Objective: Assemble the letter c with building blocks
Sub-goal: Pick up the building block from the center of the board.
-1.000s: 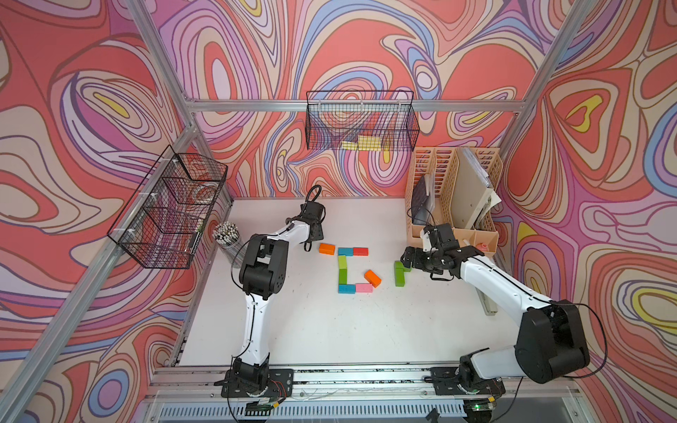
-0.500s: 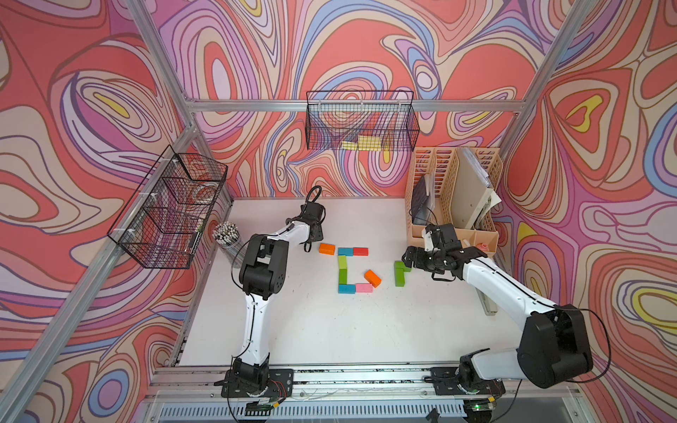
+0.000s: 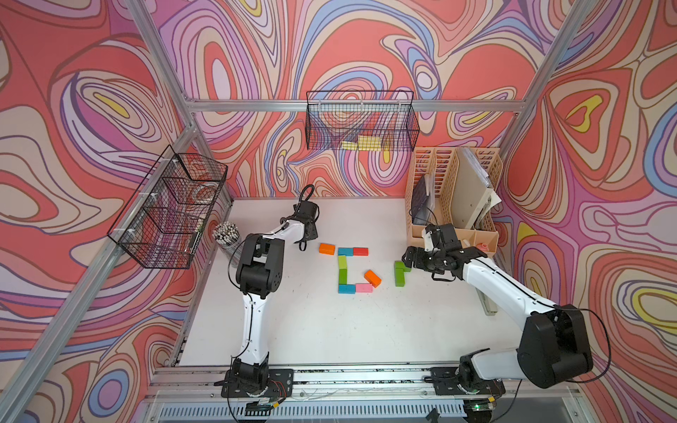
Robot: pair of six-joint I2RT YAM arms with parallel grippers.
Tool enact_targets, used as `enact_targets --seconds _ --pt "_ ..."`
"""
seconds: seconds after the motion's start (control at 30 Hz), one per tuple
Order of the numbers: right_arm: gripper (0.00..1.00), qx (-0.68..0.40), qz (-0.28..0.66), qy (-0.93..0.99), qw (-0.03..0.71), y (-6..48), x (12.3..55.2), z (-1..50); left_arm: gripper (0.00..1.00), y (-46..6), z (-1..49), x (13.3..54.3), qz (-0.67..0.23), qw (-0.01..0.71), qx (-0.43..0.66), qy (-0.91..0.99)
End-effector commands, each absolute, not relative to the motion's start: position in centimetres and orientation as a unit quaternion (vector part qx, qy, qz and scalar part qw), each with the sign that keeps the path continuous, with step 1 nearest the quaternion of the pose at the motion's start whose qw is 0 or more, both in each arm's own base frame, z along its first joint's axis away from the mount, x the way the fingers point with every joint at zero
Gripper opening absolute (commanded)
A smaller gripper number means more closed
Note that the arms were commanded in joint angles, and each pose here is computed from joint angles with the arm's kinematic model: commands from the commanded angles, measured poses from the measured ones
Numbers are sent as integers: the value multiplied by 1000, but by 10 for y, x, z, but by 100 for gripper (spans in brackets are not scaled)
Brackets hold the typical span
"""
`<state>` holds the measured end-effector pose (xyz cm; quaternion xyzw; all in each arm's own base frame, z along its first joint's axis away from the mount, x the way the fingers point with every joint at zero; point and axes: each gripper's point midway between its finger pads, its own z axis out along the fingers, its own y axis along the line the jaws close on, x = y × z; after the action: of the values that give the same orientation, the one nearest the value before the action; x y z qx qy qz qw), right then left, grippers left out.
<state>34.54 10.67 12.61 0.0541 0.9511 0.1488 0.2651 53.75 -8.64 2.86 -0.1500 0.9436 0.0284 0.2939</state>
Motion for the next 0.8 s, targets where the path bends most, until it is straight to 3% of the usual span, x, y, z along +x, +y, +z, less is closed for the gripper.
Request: enact_targets --seconds 0.0,0.33,0.77 --pt "91 56 147 952 262 104 342 124 39 -84 32 536 30 296 -158 942" --pt "90 55 162 949 264 108 340 128 19 -89 44 513 12 292 -135 947" --pt "83 72 204 942 255 115 319 123 17 -125 92 414 -6 286 -74 955"
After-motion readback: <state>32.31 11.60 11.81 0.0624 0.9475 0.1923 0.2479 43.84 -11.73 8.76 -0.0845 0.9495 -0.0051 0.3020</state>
